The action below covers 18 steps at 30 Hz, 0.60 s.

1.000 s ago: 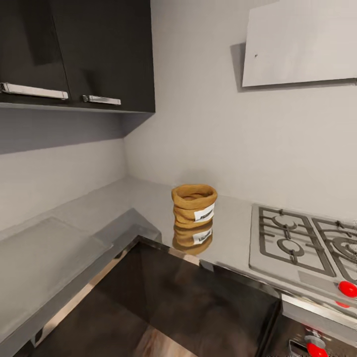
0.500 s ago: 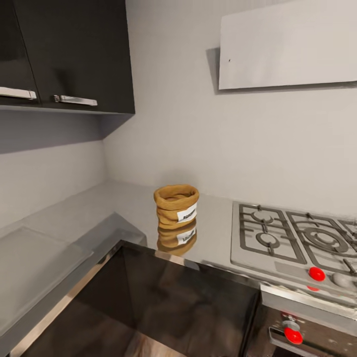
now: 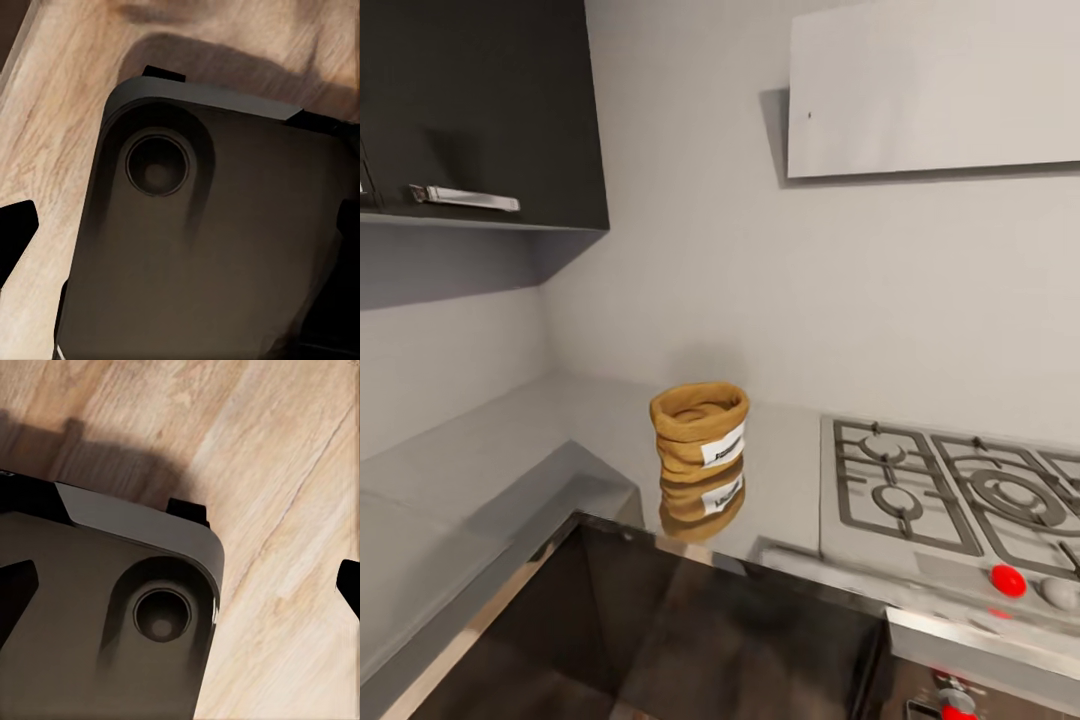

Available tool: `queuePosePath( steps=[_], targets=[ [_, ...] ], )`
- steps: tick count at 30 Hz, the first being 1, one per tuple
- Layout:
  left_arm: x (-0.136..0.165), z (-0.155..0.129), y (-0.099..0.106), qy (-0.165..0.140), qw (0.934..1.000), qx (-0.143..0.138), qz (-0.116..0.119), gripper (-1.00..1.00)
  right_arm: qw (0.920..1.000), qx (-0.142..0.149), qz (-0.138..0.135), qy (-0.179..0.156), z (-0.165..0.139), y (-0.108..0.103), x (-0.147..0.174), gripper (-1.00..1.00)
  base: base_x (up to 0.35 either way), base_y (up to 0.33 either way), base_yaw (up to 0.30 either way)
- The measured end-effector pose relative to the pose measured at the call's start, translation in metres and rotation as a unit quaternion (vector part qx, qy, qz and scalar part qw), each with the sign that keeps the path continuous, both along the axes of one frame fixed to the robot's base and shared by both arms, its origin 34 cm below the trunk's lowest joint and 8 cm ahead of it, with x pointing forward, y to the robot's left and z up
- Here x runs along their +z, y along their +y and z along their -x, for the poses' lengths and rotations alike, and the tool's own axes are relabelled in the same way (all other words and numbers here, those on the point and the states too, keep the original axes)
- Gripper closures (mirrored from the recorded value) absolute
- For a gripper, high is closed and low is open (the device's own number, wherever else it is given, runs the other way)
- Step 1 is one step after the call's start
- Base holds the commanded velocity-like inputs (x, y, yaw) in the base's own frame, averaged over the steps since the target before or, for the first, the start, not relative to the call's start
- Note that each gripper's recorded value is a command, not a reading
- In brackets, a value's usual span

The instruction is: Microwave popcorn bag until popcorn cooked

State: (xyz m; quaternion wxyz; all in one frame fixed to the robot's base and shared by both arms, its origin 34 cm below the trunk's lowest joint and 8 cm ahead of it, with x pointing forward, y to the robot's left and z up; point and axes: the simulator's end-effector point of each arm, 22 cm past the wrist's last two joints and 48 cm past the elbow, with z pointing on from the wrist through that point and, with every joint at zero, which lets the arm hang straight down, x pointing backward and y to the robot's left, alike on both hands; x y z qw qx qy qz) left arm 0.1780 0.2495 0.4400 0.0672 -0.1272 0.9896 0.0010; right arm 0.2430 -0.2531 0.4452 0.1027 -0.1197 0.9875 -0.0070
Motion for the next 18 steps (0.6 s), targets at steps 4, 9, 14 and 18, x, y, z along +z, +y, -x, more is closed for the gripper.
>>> queuePosePath(
  steps=[4, 9, 14, 18],
  targets=[
    [0.0000, -0.0003, 0.0000, 0.000, 1.0000, 0.000, 0.000, -1.00, 1.0000, 0.000, 0.000, 0.000, 0.0000, 0.0000, 0.0000, -1.00, 0.264, 0.000, 0.000],
    [-0.0001, 0.0000, 0.0001, 0.000, 1.0000, 0.001, 0.000, -1.00, 1.0000, 0.004, -0.001, 0.002, 0.0008, 0.0029, -0.0003, -1.00, 0.129, 0.000, 0.000],
    [0.0000, -0.0012, 0.0002, -0.002, 1.0000, 0.001, -0.001, -1.00, 1.0000, 0.006, 0.001, 0.001, 0.0000, 0.0002, -0.0002, -1.00, 0.011, 0.000, 0.000],
    [0.0001, -0.0022, -0.0002, -0.003, 1.0000, 0.003, -0.002, -1.00, 1.0000, 0.010, 0.002, -0.001, -0.0004, -0.0002, -0.0001, -1.00, 0.000, 0.000, 0.000]
  ],
)
